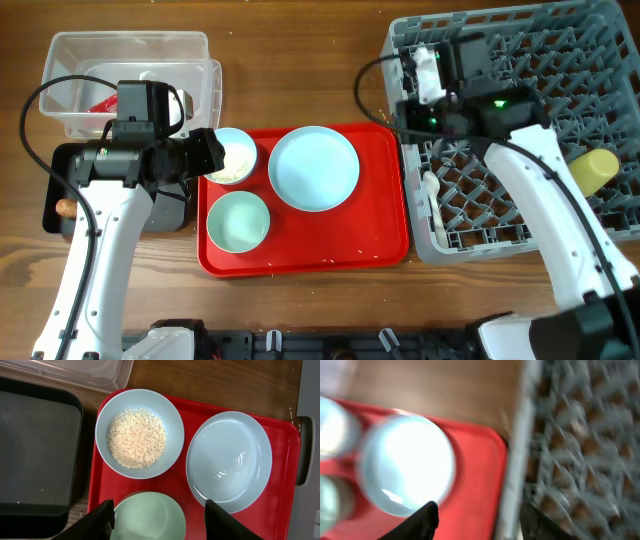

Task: Sort waste into correct bins and load items into the dishwasher rack
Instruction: 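Grasp the light-blue plate with the right gripper, stand it in the rack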

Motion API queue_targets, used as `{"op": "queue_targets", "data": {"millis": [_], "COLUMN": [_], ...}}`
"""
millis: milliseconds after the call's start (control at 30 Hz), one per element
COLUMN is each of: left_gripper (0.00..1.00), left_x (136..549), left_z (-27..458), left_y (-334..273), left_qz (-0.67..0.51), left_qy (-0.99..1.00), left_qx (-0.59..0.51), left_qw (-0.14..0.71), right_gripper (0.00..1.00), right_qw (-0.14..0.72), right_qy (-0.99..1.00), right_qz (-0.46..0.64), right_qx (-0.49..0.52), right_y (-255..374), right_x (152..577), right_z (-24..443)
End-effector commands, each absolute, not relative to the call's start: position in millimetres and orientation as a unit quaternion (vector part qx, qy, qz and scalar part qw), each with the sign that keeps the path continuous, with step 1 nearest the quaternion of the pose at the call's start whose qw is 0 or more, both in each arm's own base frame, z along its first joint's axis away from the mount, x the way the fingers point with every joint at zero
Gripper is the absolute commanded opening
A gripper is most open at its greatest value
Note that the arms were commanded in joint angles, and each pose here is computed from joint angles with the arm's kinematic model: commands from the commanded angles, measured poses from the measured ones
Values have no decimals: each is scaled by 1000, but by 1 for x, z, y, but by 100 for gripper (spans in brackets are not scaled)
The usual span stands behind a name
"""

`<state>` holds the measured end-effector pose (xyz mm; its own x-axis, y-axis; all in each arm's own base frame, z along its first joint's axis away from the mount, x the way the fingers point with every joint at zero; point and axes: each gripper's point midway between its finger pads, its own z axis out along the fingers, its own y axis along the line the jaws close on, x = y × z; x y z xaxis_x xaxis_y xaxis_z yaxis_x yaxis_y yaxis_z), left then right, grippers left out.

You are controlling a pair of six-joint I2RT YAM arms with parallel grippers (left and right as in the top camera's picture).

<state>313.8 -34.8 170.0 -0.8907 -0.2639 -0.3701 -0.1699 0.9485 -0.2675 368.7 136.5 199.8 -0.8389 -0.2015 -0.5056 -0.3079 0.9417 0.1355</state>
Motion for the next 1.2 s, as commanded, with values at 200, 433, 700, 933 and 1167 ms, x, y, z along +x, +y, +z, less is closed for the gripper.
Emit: {"op": "queue_targets", "data": {"millis": [200, 433, 700, 933, 1167], "left_gripper": [61, 62, 62, 62, 61], "left_x": [315, 315, 315, 314, 314], "left_z": [176, 176, 176, 175, 175], "left_y": [-32, -32, -32, -32, -32], "left_qz": [-109, -109, -109, -109, -109], "left_qy": [964, 964, 964, 965, 965], "left_qx": [-107, -107, -107, -107, -107], "left_qw": [216, 216, 216, 214, 214], "right_gripper": [54, 52, 10, 4, 4], "right_qw": [139, 53, 33, 89, 347], "right_qy": [976, 991, 991, 989, 935], "right_qz": [107, 67, 61, 45, -32], "right_qx": [-126, -98, -114, -106, -65], "right_y": [202, 206, 217, 194, 109], "right_x": [368, 363, 354, 372, 414], "right_z": [106, 19, -4, 52, 236]}}
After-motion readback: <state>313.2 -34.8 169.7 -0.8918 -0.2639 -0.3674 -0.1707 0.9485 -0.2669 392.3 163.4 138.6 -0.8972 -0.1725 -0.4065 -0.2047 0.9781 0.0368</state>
